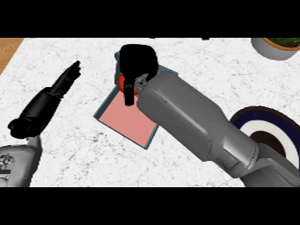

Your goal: Pick the tomato from the plate and place it in the cardboard box

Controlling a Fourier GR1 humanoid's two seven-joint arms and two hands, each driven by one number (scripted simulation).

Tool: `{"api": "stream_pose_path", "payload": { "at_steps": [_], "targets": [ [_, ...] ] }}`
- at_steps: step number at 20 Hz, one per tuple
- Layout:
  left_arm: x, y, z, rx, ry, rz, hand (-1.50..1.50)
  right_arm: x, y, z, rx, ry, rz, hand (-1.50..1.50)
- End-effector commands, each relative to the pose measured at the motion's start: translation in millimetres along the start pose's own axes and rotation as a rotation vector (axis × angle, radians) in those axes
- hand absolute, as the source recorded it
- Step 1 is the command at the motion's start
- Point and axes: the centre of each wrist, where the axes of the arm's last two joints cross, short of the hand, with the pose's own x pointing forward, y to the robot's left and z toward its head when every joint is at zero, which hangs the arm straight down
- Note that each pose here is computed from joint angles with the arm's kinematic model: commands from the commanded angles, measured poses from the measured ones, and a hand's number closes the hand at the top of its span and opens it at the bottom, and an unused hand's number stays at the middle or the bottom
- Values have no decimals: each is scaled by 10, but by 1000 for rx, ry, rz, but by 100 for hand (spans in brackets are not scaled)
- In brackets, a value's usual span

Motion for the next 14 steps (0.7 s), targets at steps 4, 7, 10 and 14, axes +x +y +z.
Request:
{"api": "stream_pose_path", "payload": {
  "at_steps": [4,7,10,14],
  "targets": [
    [4,-95,92,17,3,-8,0,-165,12,-122,109,-201,-87,-150],
    [100,-149,-43,11,-7,-8,0,-174,33,-51,-37,-300,-237,-150],
    [24,-27,93,26,-3,11,0,-278,-292,26,-201,-368,-626,-150],
    [20,-10,69,1,-14,1,0,-552,-375,-4,-295,-277,-997,-150]
  ]
}}
